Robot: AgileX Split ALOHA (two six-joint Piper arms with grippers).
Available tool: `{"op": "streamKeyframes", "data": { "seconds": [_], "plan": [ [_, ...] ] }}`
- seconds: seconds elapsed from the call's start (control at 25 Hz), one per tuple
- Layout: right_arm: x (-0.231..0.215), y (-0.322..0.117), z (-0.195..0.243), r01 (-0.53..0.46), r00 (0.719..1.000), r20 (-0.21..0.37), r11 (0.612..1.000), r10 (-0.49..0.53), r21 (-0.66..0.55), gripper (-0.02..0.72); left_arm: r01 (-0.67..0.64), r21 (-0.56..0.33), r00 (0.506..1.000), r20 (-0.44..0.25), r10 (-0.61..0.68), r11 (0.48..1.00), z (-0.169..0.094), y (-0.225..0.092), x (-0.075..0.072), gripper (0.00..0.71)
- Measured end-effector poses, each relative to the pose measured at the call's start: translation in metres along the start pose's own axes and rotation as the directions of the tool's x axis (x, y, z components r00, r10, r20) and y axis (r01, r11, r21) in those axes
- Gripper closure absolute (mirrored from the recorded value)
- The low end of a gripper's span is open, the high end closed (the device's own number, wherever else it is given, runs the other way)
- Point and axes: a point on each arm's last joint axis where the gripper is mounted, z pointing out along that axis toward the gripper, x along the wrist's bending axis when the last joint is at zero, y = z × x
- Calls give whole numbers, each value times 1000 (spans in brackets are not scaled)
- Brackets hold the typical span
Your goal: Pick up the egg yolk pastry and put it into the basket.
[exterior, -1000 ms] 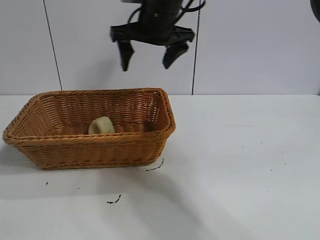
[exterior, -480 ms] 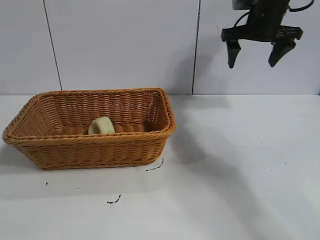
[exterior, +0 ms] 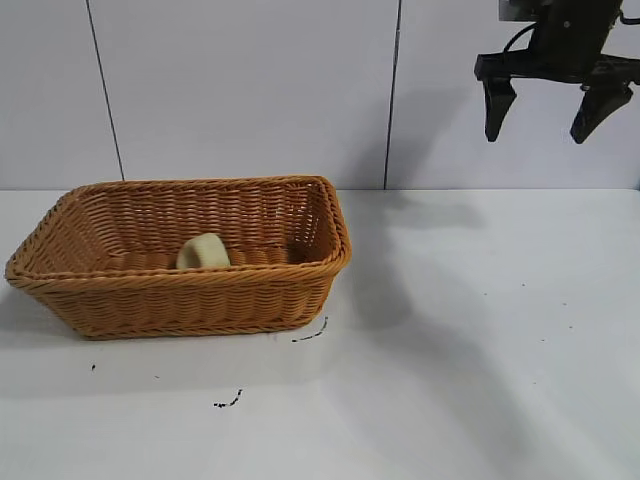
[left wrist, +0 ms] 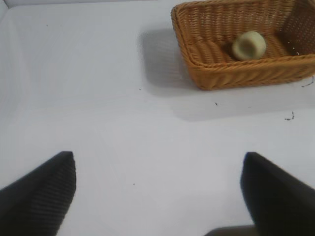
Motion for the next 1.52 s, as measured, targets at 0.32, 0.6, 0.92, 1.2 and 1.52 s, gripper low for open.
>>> {"op": "streamKeyframes", "data": {
  "seconds": [0.32,0.6,0.92,1.2,1.52],
  "plan": [
    [-5,-138,-67,0,1000,-1,1000,0,-16,8,0,0,1000,0,0,1000,0,0,0,17],
    [-8,-250,-77,-9,1000,-24,974,3,-226,8,0,0,1000,0,0,1000,0,0,0,17],
    [-11,-343,-73,-18,999,-35,847,-1,-532,8,0,0,1000,0,0,1000,0,0,0,17],
    [-12,-383,-89,-31,999,-50,664,-10,-747,8,0,0,1000,0,0,1000,0,0,0,17],
    [-11,-384,-90,-35,998,-58,658,-13,-752,8,0,0,1000,0,0,1000,0,0,0,17]
  ]
}}
